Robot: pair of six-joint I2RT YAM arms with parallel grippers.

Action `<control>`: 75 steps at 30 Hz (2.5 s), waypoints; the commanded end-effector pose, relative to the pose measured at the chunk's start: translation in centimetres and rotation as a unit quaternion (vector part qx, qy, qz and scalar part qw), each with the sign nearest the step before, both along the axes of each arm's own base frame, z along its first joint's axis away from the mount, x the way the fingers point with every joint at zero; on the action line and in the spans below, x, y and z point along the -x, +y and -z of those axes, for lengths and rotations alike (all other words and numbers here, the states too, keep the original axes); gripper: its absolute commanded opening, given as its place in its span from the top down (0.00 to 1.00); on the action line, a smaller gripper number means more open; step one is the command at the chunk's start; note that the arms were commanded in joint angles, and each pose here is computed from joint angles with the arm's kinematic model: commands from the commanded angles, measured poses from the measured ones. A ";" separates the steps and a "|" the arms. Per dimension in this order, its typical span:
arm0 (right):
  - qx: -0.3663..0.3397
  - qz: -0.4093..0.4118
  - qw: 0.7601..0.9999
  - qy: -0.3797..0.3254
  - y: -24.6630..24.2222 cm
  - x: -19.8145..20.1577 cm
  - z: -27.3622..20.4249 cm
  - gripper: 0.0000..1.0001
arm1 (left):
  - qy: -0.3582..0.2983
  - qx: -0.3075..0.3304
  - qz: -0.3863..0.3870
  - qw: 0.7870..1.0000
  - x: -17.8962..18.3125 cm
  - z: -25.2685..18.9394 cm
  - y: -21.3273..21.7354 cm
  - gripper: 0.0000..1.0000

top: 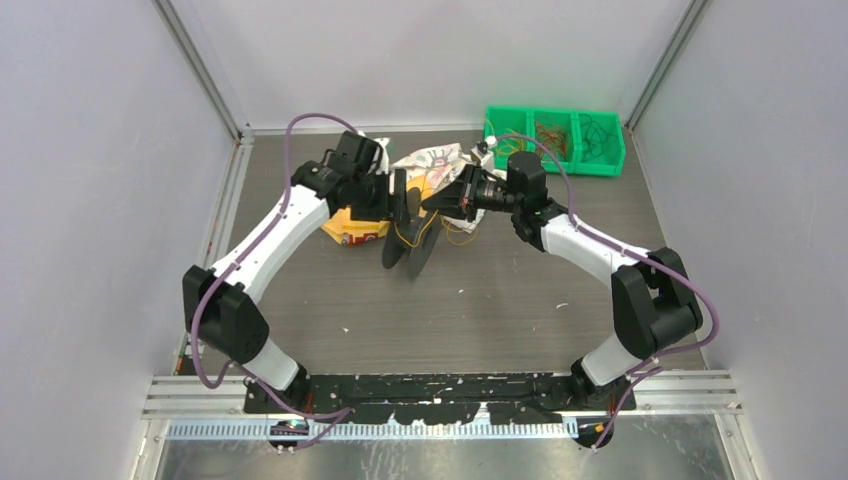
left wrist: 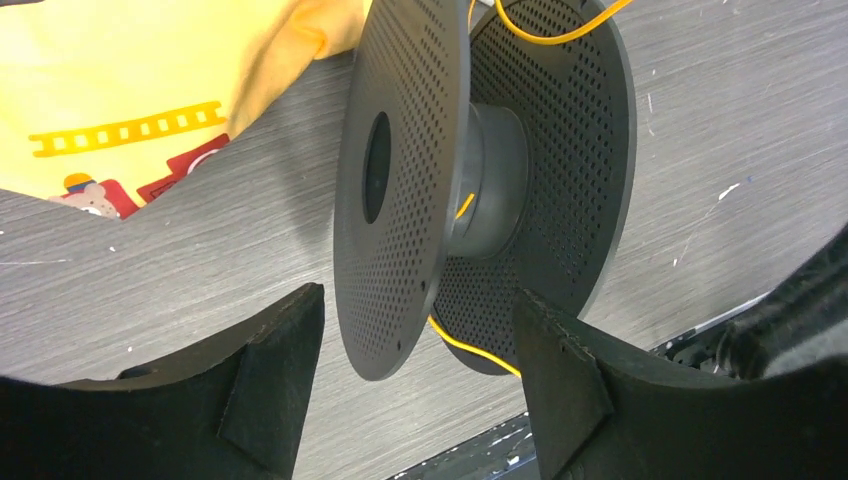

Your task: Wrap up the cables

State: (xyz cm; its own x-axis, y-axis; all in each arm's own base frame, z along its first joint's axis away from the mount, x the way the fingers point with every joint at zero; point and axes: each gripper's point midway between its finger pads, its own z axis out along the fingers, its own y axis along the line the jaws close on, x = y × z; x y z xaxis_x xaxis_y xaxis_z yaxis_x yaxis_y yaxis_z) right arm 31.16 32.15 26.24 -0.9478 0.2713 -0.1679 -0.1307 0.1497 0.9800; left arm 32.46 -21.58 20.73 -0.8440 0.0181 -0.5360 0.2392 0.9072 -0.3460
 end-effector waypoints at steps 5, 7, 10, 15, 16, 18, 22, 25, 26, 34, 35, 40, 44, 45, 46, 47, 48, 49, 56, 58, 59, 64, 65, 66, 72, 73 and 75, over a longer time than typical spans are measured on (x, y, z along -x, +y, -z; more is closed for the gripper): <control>-0.046 -0.014 0.995 -0.087 0.6 0.4 -4.3 0.99 | -0.041 -0.015 -0.002 0.999 -0.8 -2.1 0.3 0.31; -0.054 -0.014 0.994 -0.098 0.5 0.6 -4.8 0.99 | -0.038 -0.020 -0.001 0.999 -0.7 -2.1 0.4 0.32; -0.058 -0.010 0.993 -0.104 0.3 0.9 -4.9 0.99 | -0.035 -0.022 -0.003 0.999 -0.6 -2.3 0.5 0.32; -0.067 -0.003 0.992 -0.111 0.0 1.2 -5.1 0.99 | -0.044 -0.005 -0.002 0.999 -0.6 -3.3 0.2 0.31; -0.071 -0.002 0.991 -0.113 0.0 1.2 -5.2 1.00 | -0.045 -0.003 -0.001 0.999 -0.5 -3.6 0.1 0.31; -0.077 -0.003 0.990 -0.115 -0.1 1.4 -5.6 0.99 | -0.046 -0.003 -0.001 0.999 -0.5 -3.9 0.2 0.31; -0.090 -0.004 0.988 -0.123 -0.2 1.8 -6.3 0.99 | -0.048 -0.004 0.000 0.999 -0.3 -4.4 0.3 0.30; -0.096 -0.004 0.987 -0.130 -0.4 1.9 -7.0 0.99 | -0.049 -0.004 0.002 0.999 -0.1 -4.5 0.4 0.30; -0.097 -0.004 0.987 -0.131 -0.4 2.0 -7.1 0.99 | -0.047 -0.005 0.004 0.999 -0.1 -4.3 0.4 0.30; -0.092 0.002 0.988 -0.121 -0.2 1.4 -5.7 1.00 | -0.029 -0.017 0.010 0.999 0.1 -2.5 0.5 0.32; -0.091 0.005 0.989 -0.119 -0.1 1.2 -5.4 0.99 | -0.029 -0.017 0.010 0.999 0.1 -2.5 0.4 0.33; -0.109 0.005 0.988 -0.108 0.2 0.5 -4.9 1.00 | -0.027 -0.020 0.011 0.999 -0.1 -2.2 0.4 0.37; -0.113 0.004 0.988 -0.102 0.3 0.3 -4.4 0.99 | -0.026 -0.021 0.013 0.999 -0.1 -2.1 0.4 0.37; -0.112 0.004 0.989 -0.099 0.3 0.3 -4.1 1.00 | -0.026 -0.022 0.013 0.999 -0.1 -2.0 0.4 0.37; -0.112 0.004 0.989 -0.097 0.4 0.2 -3.9 1.00 | -0.025 -0.023 0.013 0.999 -0.1 -2.0 0.4 0.37; -0.112 0.005 0.989 -0.096 0.4 0.2 -3.8 1.00 | -0.024 -0.025 0.013 0.999 -0.1 -1.8 0.5 0.37; -0.113 0.004 0.989 -0.095 0.4 0.1 -3.6 0.99 | -0.023 -0.028 0.012 0.999 -0.1 -1.7 0.6 0.39; -0.114 0.004 0.989 -0.094 0.4 0.1 -3.6 0.99 | -0.023 -0.029 0.012 0.999 -0.1 -1.6 0.6 0.40; -0.116 0.000 0.989 -0.092 0.1 1.0 -3.5 0.99 | -0.033 -0.028 0.013 0.999 -0.3 -2.0 0.6 0.36; -0.115 0.000 0.989 -0.092 -0.1 1.2 -3.5 0.99 | -0.038 -0.025 0.013 0.999 -0.3 -2.2 0.6 0.36; -0.115 0.002 0.989 -0.091 -0.2 1.3 -3.4 0.99 | -0.038 -0.023 0.015 0.999 -0.2 -2.3 0.5 0.36; -0.114 0.007 0.989 -0.091 -0.4 1.5 -3.4 0.99 | -0.034 -0.018 0.017 0.999 -0.2 -2.2 0.3 0.36; -0.115 0.009 0.989 -0.091 -0.5 1.5 -3.5 0.99 | -0.034 -0.017 0.017 0.999 -0.2 -2.1 0.2 0.36; -0.115 0.009 0.989 -0.092 -0.5 1.6 -3.6 0.99 | -0.034 -0.016 0.017 0.999 -0.2 -2.1 0.2 0.36; -0.113 0.022 0.989 -0.098 -1.1 1.6 -4.0 0.99 | -0.033 -0.010 0.018 0.999 -0.1 -2.0 0.0 0.37; -0.107 0.024 0.989 -0.098 -1.2 1.6 -3.9 0.99 | -0.032 -0.010 0.019 0.999 -0.2 -1.9 0.0 0.37; -0.096 0.024 0.990 -0.096 -1.1 1.6 -3.4 1.00 | -0.030 -0.012 0.019 0.999 -0.2 -1.6 0.0 0.37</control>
